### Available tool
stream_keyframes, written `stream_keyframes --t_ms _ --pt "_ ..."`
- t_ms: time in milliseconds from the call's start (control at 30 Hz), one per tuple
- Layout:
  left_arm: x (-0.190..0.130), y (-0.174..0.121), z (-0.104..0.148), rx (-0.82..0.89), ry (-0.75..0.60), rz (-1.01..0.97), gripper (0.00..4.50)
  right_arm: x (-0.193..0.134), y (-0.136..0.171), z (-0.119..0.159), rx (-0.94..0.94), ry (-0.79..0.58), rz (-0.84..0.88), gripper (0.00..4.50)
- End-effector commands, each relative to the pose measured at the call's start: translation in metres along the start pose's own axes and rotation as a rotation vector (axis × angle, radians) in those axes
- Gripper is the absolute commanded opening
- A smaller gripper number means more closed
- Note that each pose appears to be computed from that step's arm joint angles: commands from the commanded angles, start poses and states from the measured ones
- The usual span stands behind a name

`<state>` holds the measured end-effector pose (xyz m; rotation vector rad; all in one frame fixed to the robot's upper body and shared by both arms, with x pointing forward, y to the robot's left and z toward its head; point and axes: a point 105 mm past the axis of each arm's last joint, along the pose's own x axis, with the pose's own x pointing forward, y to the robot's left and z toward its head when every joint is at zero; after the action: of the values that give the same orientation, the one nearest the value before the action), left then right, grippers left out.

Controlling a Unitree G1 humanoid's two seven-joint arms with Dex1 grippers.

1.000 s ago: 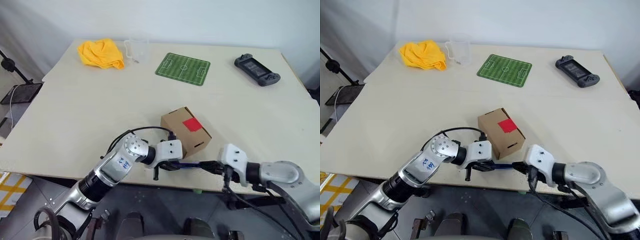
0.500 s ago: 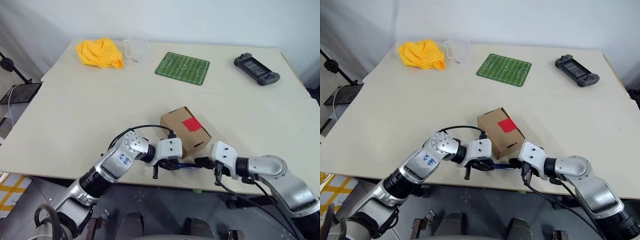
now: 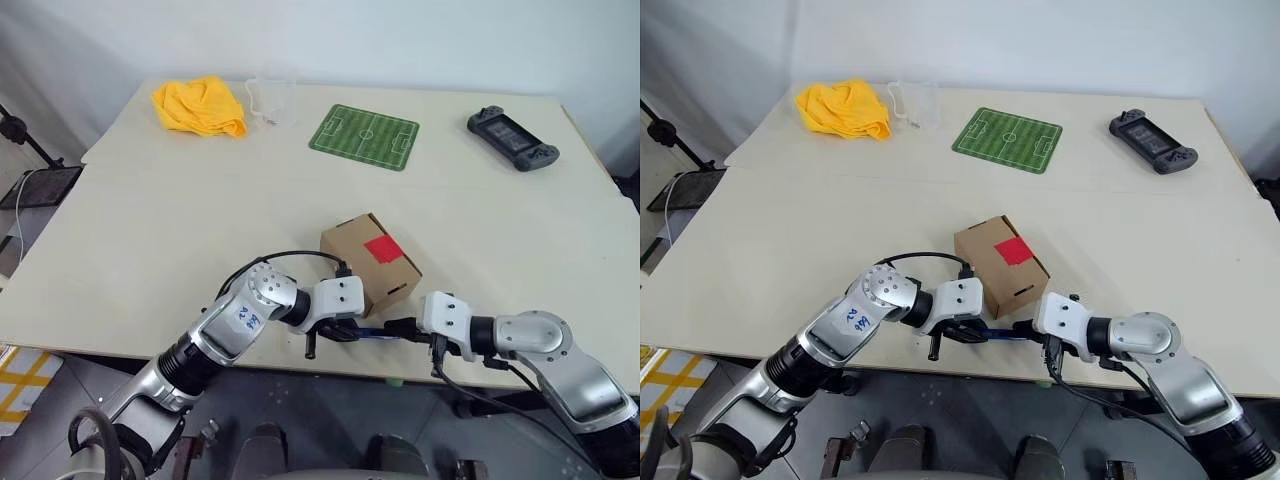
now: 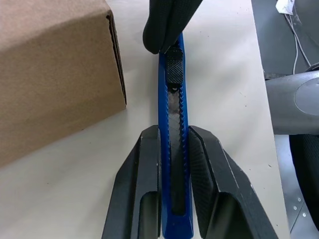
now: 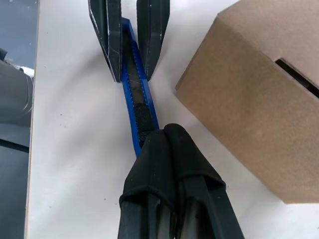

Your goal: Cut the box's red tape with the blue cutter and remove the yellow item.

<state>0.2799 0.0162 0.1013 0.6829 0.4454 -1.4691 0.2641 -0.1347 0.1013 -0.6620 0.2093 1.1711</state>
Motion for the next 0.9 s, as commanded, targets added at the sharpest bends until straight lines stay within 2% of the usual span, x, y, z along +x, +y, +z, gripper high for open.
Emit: stream_keyframes --t_ms 33,300,900 --pt "0.010 -0.013 -0.022 -0.061 0.080 -0.075 0.46 0.013 0.020 -0.007 0.005 0.013 0.095 0.01" --pt "0.011 -0.013 -0.021 -0.056 0.085 -0.087 0.46 0.033 0.027 0.005 -0.018 -0.034 0.109 0.01" --pt "0.014 -0.011 -0.020 -0.051 0.084 -0.091 0.46 0.048 0.030 0.018 -0.032 -0.080 0.105 0.01"
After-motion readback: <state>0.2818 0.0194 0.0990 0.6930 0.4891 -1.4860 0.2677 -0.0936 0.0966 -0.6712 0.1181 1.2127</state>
